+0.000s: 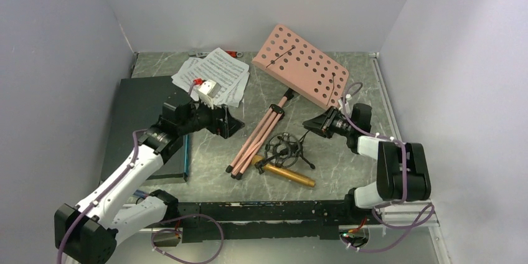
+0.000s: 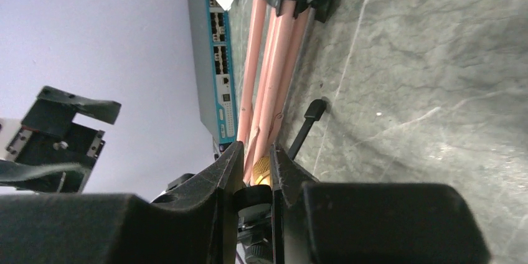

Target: Set up the instrument practice props

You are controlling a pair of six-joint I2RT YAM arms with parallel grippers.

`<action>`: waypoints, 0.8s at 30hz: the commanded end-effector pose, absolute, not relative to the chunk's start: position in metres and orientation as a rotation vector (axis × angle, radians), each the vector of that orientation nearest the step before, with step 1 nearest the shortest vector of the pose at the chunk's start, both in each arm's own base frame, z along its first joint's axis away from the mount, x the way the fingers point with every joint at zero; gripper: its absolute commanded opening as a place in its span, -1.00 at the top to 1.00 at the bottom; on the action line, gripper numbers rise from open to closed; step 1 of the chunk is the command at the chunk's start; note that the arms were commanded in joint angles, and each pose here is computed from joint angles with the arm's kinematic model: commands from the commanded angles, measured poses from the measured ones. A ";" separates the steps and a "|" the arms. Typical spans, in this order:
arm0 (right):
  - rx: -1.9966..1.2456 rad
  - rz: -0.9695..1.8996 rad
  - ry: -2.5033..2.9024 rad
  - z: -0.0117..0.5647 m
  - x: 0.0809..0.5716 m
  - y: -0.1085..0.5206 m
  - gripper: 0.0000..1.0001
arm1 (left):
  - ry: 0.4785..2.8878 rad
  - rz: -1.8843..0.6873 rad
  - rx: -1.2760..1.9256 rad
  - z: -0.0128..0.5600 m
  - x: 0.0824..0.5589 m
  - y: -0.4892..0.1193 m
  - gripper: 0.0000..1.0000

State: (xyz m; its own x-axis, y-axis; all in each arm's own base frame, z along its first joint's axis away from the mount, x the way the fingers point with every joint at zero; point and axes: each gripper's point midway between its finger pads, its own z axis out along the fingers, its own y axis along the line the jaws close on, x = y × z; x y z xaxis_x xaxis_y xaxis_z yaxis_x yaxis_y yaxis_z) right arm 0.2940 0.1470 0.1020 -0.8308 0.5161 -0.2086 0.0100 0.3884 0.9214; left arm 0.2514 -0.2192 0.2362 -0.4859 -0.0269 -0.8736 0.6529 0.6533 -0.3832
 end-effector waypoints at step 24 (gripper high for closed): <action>0.754 1.434 2.328 0.011 0.266 0.133 1.00 | 1.225 -1.203 1.039 0.252 0.187 -0.337 -0.85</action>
State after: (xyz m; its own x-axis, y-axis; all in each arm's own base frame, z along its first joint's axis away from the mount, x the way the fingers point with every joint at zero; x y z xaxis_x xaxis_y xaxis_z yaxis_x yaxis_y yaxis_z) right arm 0.2967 0.1325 0.0587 -0.7949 0.6045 0.0510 0.2372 0.2323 0.9433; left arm 0.1867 -0.3197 0.2277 -0.2034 -0.0101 -0.9790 0.9710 0.1259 -0.2030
